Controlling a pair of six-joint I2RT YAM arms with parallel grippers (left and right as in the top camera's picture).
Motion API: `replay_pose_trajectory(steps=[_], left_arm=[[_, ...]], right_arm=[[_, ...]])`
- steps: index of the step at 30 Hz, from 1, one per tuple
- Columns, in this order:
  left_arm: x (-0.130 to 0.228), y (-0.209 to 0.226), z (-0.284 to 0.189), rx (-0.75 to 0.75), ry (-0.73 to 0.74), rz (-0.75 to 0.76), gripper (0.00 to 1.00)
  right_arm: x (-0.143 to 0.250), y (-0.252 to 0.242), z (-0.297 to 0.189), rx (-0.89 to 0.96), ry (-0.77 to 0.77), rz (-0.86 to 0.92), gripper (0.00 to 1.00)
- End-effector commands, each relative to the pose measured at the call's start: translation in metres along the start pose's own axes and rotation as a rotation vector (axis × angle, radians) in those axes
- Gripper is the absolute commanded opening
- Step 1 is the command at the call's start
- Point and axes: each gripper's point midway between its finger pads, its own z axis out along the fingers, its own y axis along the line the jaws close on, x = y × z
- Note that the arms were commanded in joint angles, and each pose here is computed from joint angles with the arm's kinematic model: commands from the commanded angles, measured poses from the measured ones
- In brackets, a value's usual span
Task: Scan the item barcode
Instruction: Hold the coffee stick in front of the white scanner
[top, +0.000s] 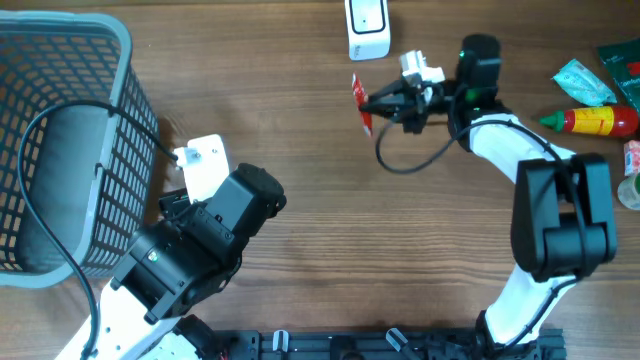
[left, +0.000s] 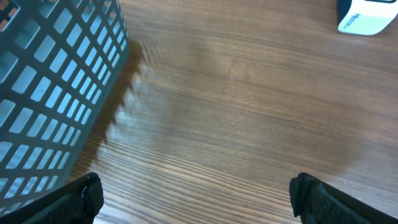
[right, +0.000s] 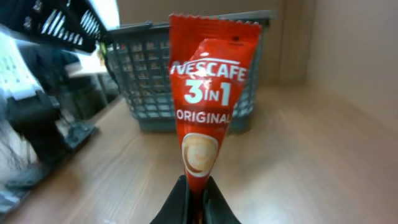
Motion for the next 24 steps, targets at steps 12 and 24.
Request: replay_pose_trajectory(steps=[12,24], left_arm=[[-0.001,0.000,0.000,-0.006,-0.006,-0.010,1.00],[-0.001,0.000,0.000,-0.006,-0.006,-0.010,1.00]], right_arm=[[-0.127,0.054,-0.001,-0.053,0.016,-0.932,0.05],[-0.145,0.069,0.007,-0.077,-0.013,-1.461,0.04]])
